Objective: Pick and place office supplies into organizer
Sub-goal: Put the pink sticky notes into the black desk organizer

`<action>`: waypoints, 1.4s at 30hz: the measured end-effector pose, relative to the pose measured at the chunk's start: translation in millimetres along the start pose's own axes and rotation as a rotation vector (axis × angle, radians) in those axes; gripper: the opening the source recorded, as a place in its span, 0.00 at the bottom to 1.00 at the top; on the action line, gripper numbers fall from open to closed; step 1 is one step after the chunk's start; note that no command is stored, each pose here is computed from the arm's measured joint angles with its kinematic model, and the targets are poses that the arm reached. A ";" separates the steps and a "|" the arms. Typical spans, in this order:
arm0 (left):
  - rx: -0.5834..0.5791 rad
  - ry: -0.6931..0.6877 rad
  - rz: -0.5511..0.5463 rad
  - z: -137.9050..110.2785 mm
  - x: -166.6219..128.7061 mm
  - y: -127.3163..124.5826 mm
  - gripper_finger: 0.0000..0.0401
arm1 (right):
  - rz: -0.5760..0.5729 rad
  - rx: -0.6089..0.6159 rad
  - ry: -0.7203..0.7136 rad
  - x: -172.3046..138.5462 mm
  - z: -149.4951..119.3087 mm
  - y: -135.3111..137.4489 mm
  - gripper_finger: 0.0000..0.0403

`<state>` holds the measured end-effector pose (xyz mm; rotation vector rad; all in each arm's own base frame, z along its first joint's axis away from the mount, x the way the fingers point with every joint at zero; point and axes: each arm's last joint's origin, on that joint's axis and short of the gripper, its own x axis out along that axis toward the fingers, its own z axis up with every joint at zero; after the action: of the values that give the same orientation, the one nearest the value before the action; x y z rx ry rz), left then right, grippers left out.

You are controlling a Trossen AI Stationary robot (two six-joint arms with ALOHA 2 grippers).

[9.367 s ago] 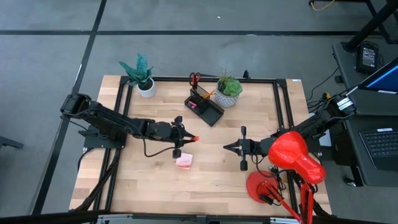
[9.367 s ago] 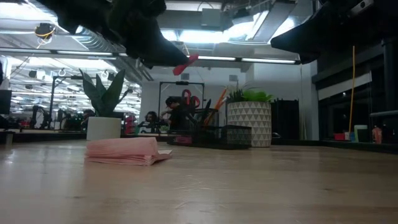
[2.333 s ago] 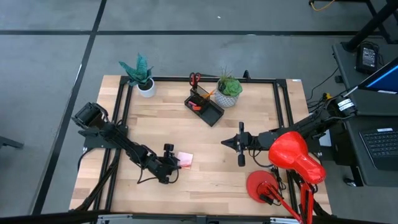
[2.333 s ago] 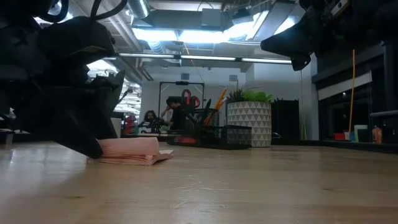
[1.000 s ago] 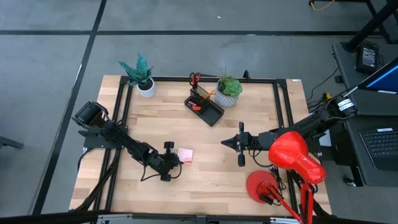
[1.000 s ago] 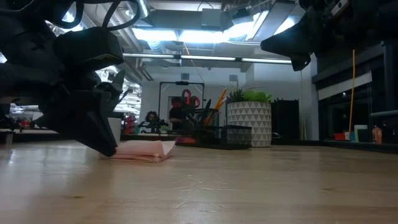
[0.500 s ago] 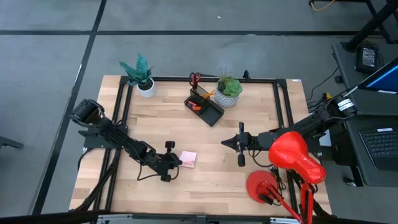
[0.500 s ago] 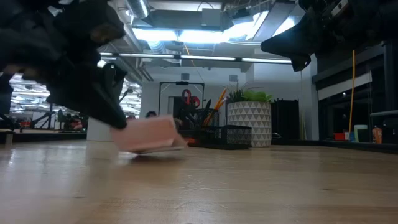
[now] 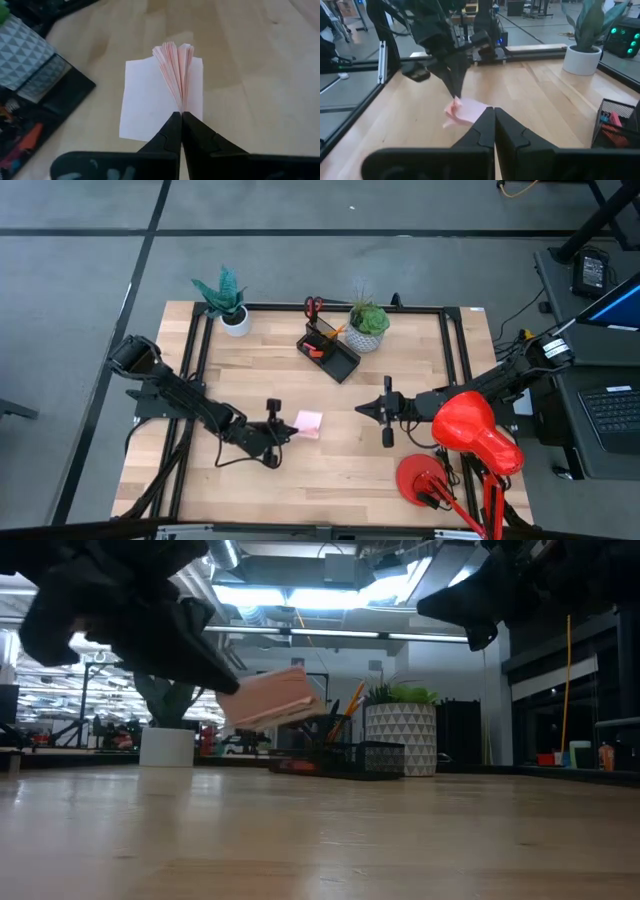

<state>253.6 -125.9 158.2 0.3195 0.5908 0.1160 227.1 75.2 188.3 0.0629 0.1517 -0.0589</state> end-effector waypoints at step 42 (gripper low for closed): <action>0.304 -0.006 0.166 9.3 26.7 49.6 0.00 | 0.071 -0.069 0.529 115.0 58.2 -6.3 0.35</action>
<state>280.0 -76.3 167.7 0.6644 0.5754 0.1857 348.9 58.8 227.8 0.0140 0.6792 0.0355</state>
